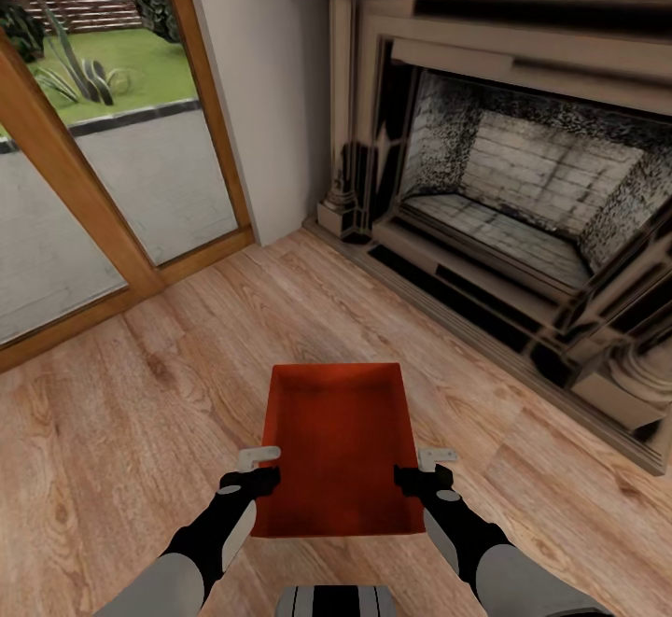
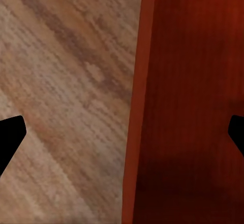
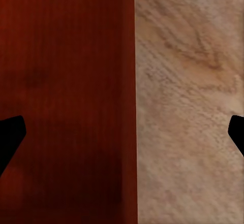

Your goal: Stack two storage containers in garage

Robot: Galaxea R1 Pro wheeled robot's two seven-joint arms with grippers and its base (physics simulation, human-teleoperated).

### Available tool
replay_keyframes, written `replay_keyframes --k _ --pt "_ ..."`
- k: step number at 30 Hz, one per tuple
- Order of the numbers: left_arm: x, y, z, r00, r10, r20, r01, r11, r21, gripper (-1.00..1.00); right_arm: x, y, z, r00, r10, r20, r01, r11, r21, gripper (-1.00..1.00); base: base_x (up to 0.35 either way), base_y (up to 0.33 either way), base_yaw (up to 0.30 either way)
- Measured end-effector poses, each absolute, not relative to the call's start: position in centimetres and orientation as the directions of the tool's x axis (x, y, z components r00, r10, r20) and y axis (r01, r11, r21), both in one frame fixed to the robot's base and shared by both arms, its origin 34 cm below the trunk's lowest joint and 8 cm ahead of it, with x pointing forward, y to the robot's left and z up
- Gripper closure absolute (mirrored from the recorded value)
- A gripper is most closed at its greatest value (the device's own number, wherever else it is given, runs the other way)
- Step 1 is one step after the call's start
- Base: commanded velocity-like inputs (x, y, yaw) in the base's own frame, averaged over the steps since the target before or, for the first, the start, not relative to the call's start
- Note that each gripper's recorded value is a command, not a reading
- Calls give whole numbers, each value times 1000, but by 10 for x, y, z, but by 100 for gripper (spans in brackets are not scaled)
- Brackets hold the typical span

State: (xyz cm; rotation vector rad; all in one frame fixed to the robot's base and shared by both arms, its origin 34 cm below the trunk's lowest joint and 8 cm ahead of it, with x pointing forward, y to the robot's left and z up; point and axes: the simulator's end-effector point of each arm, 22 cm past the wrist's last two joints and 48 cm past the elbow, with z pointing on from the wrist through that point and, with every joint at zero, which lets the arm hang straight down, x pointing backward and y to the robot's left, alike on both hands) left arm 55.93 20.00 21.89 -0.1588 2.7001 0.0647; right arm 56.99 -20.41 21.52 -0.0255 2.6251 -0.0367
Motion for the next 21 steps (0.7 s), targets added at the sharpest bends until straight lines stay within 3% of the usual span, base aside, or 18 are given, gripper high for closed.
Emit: replay_keyframes --k 21 --pt "555 200 201 -900 -103 -423 -124 992 22 -100 566 -204 198 -870 -25 -493 -11 999 -31 -100 0 0 0"
